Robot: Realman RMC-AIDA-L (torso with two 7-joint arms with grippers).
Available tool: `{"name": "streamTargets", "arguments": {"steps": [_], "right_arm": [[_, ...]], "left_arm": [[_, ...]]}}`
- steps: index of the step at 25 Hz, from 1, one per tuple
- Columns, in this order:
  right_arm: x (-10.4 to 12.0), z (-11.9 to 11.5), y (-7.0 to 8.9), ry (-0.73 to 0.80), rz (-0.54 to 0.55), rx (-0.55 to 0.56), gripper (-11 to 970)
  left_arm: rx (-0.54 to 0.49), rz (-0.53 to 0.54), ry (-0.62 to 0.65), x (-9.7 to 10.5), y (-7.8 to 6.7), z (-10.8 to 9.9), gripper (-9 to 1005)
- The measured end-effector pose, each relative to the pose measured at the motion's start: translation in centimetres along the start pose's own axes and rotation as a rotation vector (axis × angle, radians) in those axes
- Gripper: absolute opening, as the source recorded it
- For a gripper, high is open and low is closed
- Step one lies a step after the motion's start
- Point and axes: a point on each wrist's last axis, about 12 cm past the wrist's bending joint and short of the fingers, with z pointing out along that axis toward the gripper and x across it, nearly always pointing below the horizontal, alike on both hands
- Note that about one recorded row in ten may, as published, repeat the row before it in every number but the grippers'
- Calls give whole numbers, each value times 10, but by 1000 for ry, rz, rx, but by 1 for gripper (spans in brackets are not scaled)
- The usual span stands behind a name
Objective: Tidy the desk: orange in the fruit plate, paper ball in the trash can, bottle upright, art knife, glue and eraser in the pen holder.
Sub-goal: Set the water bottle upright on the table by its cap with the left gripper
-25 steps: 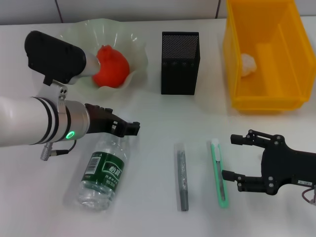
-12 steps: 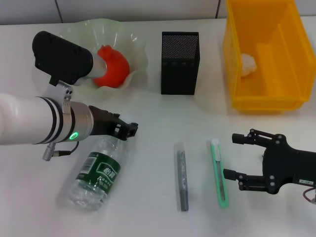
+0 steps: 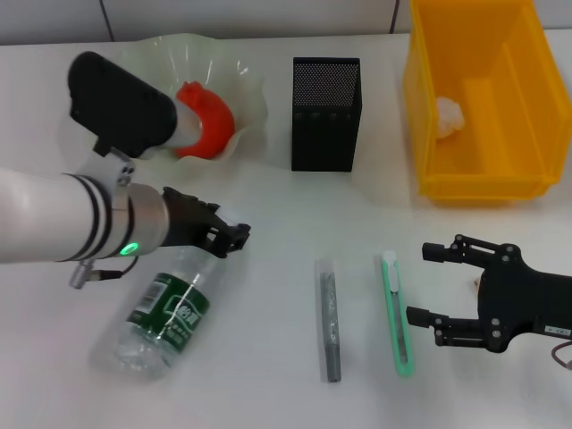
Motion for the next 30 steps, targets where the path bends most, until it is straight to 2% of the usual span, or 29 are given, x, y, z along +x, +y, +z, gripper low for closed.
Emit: {"name": "streamTargets", "arguments": {"steps": [4,7,10,12,14,17,19,22,27,30], "right_arm": [[0,0,0,1,5,0,813],[-1,-1,-1,2,7,2,812],[-2,-2,-1,3,7,5,813],[-4,-4,-2,5,5,9,813],[-4,-4,-2,6,4,10,813],[-5,-5,-3,6,4,11,813],[-5,-5,-3,6,9,11,813],[-6,-5,-3,5,9,9,813],[-6,-5,-3,5,12,9,813],[-6,-5,-3,6,17,7,813]], "left_arm": [[22,-7,-60,5,10,-15,461],[53,11,-150,17,23,-34,461],[53,18,-175,22,28,-38,461],[67,13,-279,38,42,-51,461],[70,19,-303,42,44,-54,460],[103,52,-411,58,52,-63,460],[111,50,-433,61,54,-64,460],[158,48,-539,76,63,-69,460],[151,109,-626,90,66,-69,459],[139,110,-660,98,69,-70,459]]}}
